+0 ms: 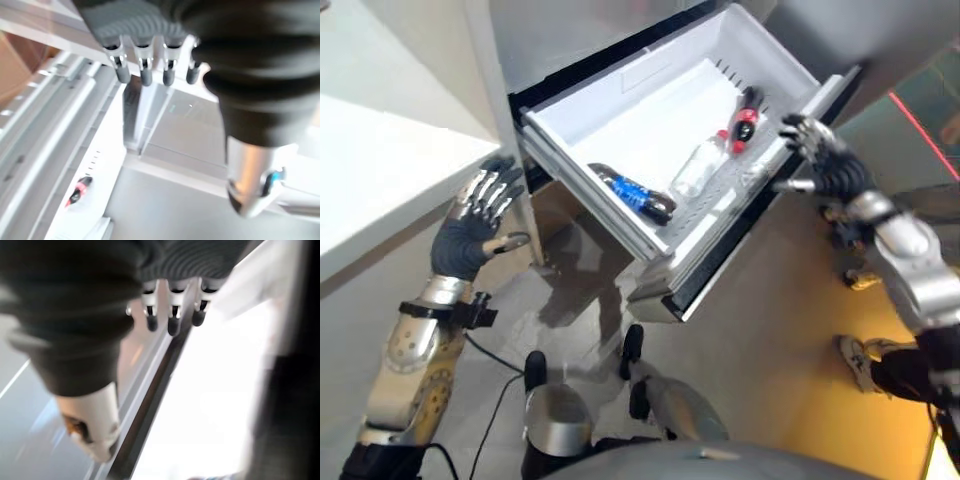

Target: Take the drinks into the refrigerator

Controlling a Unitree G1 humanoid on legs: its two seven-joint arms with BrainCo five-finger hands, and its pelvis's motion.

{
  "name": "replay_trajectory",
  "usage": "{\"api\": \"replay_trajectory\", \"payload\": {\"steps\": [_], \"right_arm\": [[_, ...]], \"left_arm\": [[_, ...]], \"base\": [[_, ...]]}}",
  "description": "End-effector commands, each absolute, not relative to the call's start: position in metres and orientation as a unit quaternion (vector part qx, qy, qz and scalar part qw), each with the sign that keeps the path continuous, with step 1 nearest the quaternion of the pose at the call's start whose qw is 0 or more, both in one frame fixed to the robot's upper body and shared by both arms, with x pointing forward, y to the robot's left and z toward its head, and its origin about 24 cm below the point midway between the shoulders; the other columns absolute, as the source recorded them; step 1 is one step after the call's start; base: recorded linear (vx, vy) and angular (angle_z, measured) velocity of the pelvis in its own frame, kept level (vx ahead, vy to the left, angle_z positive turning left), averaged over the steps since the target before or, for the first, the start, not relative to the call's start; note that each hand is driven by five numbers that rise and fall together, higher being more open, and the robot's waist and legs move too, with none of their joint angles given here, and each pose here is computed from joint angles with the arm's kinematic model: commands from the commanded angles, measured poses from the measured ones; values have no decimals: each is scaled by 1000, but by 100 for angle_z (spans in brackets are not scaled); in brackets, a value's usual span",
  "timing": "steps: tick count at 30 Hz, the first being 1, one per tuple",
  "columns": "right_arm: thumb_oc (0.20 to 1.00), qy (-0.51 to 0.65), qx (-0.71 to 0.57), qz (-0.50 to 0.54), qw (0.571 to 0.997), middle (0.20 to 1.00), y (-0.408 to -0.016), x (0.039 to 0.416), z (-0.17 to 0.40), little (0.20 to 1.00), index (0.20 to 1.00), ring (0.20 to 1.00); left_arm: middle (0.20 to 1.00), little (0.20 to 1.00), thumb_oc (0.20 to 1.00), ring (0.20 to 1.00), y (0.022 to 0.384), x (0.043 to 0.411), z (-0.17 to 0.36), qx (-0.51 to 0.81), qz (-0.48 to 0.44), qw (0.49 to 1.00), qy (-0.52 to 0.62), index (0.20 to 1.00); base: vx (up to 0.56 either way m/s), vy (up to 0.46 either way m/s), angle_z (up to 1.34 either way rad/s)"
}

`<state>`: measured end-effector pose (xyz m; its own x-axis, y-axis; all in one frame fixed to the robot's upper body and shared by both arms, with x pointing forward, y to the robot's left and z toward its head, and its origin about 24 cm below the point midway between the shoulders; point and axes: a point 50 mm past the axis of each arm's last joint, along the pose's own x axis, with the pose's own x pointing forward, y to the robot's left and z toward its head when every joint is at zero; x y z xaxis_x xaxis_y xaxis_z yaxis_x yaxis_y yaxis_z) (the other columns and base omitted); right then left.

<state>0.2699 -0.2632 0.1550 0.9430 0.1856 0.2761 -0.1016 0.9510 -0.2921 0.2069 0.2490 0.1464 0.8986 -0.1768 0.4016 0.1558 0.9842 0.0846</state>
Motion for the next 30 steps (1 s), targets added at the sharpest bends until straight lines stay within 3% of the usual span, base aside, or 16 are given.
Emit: {"api": "replay_trajectory", "payload": {"steps": [1,6,13,14,15,16,17,23,30], "right_arm": [[1000,-253,-108,56,960,1000,-264,264,184,1000,1000,1000],[1000,-212,-81,-30,974,1000,-283,229,140,1000,1000,1000],[1000,-66,-89,-88,990,1000,-287,211,64,1000,1000,1000],[865,-44,-81,-92,991,865,-284,212,52,865,865,865],[529,-17,-67,-90,994,529,-279,212,37,529,529,529],[338,-3,-59,-82,995,338,-274,214,30,338,338,338],[200,3,-52,-71,996,200,-268,215,25,200,200,200],[200,114,34,9,993,200,-215,237,-29,200,200,200],[200,140,21,106,984,200,-171,263,-33,200,200,200]], "left_arm": [[1000,1000,1000,1000,244,197,152,50,-88,965,-243,1000],[1000,1000,1000,1000,248,191,146,48,-63,967,-242,1000],[1000,1000,1000,1000,244,191,140,39,-55,967,-244,1000],[1000,1000,1000,1000,242,192,140,38,-56,967,-247,1000],[1000,1000,1000,1000,240,194,140,35,-60,966,-248,1000],[1000,1000,1000,1000,238,195,139,31,-64,966,-248,1000],[1000,1000,1000,1000,236,196,139,28,-66,966,-250,1000],[1000,1000,1000,1000,216,210,138,-7,-109,961,-253,1000],[1000,1000,1000,1000,202,217,134,-35,-150,958,-242,1000]], "base": [[39,50,-4],[60,73,1],[33,51,-2],[45,51,-5],[18,23,-5],[16,15,-5],[0,0,0],[20,-6,7],[21,-49,26]]}}
